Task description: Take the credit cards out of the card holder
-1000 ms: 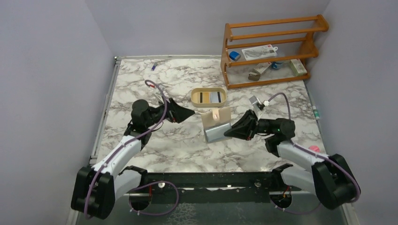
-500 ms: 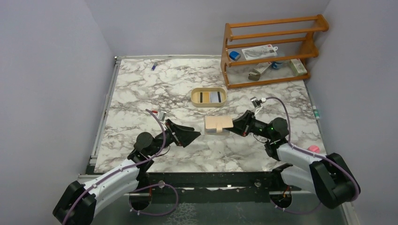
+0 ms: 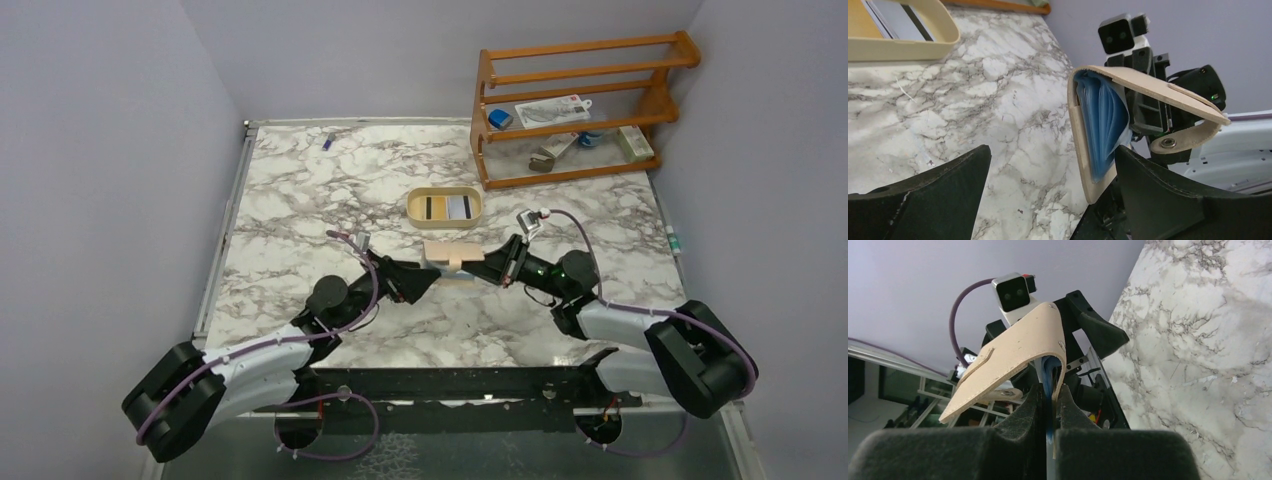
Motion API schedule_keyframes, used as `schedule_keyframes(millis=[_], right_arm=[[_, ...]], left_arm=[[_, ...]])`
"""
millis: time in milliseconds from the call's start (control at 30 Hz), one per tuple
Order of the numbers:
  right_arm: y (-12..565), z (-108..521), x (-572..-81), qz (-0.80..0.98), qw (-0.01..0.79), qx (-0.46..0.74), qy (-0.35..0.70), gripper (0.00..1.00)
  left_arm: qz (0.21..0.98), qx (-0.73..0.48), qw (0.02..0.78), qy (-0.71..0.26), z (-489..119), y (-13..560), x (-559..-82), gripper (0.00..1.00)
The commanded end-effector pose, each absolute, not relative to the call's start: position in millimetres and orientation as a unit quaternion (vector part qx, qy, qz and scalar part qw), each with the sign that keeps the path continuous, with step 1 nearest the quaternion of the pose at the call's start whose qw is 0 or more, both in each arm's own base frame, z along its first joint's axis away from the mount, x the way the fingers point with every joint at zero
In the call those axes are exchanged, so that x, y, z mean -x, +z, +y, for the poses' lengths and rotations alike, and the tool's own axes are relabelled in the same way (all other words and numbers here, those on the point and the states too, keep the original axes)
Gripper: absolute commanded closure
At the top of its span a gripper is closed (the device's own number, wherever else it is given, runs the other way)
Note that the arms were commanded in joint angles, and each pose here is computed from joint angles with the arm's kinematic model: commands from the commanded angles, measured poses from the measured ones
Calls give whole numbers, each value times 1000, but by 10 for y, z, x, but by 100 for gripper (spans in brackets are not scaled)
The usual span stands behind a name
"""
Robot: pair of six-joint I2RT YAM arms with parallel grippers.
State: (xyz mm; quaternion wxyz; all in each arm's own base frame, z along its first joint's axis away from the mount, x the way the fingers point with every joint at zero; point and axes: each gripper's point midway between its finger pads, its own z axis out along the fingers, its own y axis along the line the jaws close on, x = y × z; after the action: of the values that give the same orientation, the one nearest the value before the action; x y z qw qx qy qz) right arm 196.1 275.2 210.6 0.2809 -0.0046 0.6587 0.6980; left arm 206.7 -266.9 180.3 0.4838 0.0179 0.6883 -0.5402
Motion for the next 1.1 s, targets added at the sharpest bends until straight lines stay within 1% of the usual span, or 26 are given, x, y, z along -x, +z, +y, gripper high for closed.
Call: schedule_keyframes(millis=[0,100,200,367,467,533,633,800,933,1000,1033,1067], right_arm=[[2299,2713,-1812,616,281,-1,736,99],[2283,2657,-1829,596,273,-40,754,99],[2283,2625,-1877,578,272,-72,766,99],[2249,2694,-1982,572,275,-120,764,99],[2279,2731,-2048,561,275,-152,766,99],[2337,2738,-2092,543,271,-173,776,99],[2295,2804,-2143,537,233,-211,783,99],[2201,2910,-2101,542,201,-236,782,99],[2278,2919,-2103,532,201,-235,788,99],[2333,2921,-2103,527,206,-229,792,99],[2347,2921,-2102,526,209,-226,793,99],[2369,2923,-2102,524,212,-223,794,99]], left_arm=[[645,17,561,-518,-2424,2070,-2199,8],[626,15,566,-537,-2408,2185,-2136,8],[615,24,555,-560,-2407,2213,-2076,9],[585,73,568,-574,-2276,2257,-2085,8],[595,89,569,-561,-2306,2206,-2161,8],[611,101,556,-554,-2373,2101,-2206,9],[624,115,546,-547,-2468,1999,-2250,8],[633,129,544,-536,-2554,1929,-2312,9],[645,155,532,-527,-2544,1786,-2334,12],[646,171,532,-521,-2498,1741,-2334,16],[644,177,534,-518,-2471,1735,-2336,21],[643,180,537,-515,-2452,1735,-2338,28]])
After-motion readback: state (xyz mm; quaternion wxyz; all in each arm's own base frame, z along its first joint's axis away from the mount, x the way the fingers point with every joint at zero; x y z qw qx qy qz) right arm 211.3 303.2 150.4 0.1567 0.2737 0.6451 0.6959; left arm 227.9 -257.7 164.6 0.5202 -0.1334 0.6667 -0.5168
